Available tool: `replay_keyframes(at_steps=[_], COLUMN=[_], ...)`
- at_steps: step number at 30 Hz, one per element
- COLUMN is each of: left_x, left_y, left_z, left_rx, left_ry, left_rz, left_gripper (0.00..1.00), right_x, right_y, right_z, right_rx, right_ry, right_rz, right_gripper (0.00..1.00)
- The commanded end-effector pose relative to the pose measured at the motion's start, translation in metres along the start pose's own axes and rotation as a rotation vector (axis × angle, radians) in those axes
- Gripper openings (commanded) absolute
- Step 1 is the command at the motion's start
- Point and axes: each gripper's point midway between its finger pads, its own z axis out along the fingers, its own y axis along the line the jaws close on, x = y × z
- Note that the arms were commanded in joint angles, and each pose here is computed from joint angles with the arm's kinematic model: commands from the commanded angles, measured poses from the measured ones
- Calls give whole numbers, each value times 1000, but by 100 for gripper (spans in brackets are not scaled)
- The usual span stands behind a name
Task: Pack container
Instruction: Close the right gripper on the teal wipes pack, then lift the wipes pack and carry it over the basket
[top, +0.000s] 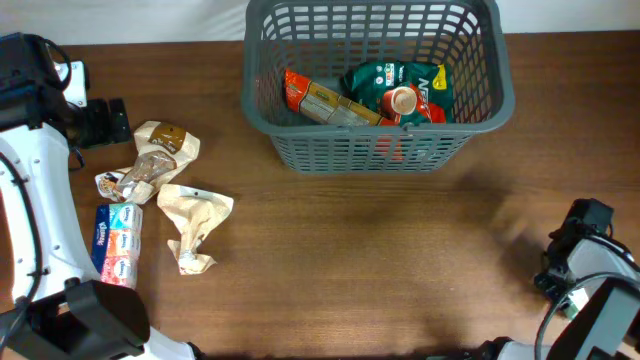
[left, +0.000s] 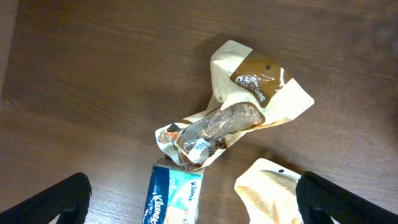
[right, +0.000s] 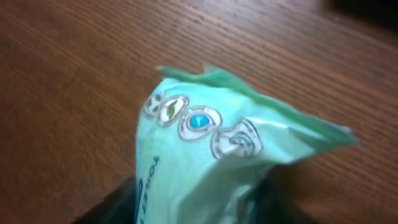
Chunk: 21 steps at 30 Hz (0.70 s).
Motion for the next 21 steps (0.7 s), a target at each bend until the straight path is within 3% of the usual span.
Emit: replay_keyframes(at_steps=[1,3,10,14,16,18,21], left_x=[1,1,0,-1,-1,-1,-1], left_y=[-1,-1,-4,-4,-4,-4,-4], left_z=[7,7,7,7,7,7,7], left_rx=[15,15,33,32,32,32,33], left_ry=[13,13,9,5,5,5,6], left_rz=[12,12,12,12,12,11,12], left_gripper=[99,99,99,99,99,99,99], right_x=[6,9,26,68,103,141,163], right_y=[-22,-19,2,19,37,56,77], right_z=[16,17,17,2,-25,-70,-134], right_rx=[86,75,-22,-147,-340,-596,-832], right_ry=[8,17,89,293,458,653,836], right_rz=[-27,-92,-493,-791,-1081,-1264,-1363], right_gripper=[31,5,3,3,3,4,4])
